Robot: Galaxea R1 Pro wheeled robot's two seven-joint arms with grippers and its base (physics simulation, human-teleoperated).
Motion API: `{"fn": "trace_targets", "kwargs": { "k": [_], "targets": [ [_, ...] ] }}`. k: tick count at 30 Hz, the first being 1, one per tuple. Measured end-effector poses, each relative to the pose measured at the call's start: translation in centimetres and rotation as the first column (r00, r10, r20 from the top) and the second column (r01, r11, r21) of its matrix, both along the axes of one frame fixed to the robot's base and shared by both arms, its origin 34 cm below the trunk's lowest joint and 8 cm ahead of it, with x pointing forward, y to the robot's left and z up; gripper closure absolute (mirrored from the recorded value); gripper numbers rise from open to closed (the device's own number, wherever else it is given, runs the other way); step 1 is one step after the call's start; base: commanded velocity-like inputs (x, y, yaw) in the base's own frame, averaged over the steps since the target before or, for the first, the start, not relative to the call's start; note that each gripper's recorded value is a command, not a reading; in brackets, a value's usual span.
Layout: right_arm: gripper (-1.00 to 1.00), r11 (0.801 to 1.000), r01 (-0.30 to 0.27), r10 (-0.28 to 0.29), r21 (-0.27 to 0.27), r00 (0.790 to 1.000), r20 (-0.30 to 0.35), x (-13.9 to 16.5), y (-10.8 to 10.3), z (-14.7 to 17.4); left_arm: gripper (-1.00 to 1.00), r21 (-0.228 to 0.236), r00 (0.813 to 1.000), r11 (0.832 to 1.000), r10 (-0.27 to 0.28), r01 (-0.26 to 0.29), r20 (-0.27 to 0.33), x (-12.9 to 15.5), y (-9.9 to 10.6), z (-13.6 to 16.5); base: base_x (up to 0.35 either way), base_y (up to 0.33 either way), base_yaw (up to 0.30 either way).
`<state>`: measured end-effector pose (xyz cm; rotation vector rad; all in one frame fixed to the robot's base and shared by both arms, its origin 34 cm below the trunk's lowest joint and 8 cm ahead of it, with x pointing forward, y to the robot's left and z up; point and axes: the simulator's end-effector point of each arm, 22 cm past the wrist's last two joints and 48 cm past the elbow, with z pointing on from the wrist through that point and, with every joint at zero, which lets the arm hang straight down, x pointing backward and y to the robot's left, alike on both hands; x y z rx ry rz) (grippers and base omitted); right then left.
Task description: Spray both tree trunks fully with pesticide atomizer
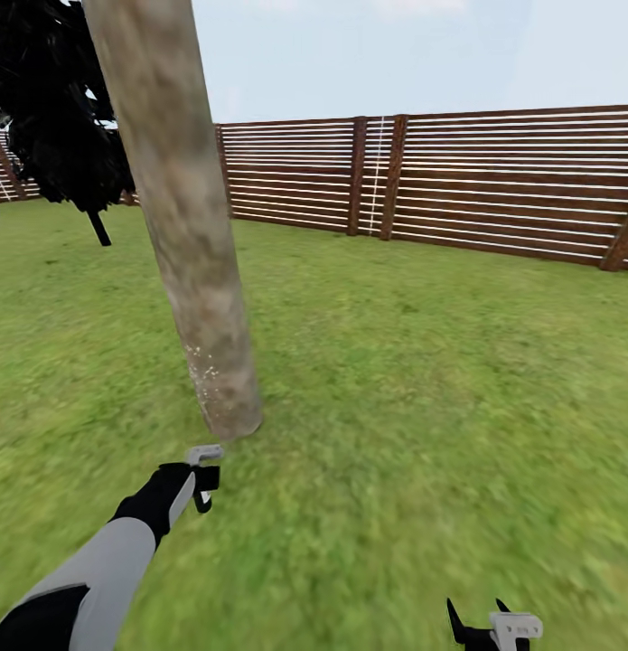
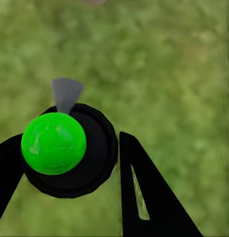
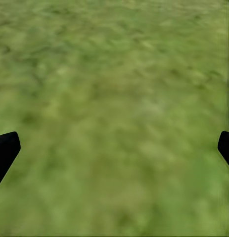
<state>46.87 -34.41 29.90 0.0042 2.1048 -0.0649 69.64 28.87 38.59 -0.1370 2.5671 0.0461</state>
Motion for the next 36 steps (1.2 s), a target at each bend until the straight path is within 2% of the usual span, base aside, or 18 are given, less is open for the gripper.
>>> {"fn": "trace_targets", "kwargs": {
  "k": [4,8,25,36],
  "targets": [
    [-1.0,1.0,-0.001,0.001,0.0,1.0,0.0,0.0,0.01,0.0,1.0,0.003,1.0,1.0,0.005,-0.005,0.0,-0.05,0.34,-0.04,0.19,-0.238,0.102],
    [-1.0,1.0,0.0,0.0,0.0,1.0,0.0,0.0,0.0,0.0,1.0,-0.016,0.999,0.999,0.042,-0.042,0.0,-0.19,0.88,-0.13,0.19,-0.238,0.263],
    [-1.0,1.0,0.0,0.0,0.0,1.0,0.0,0.0,0.01,0.0,1.0,-0.026,0.999,0.999,0.044,-0.044,-0.003,-0.22,0.52,-0.17,0.132,-0.253,0.273],
    [-1.0,1.0,-0.001,0.001,0.0,1.0,0.0,0.0,0.01,0.0,1.0,-0.028,0.999,0.999,0.044,-0.044,-0.003,-0.25,0.4,-0.2,0.098,-0.265,0.017]
  ]
}}
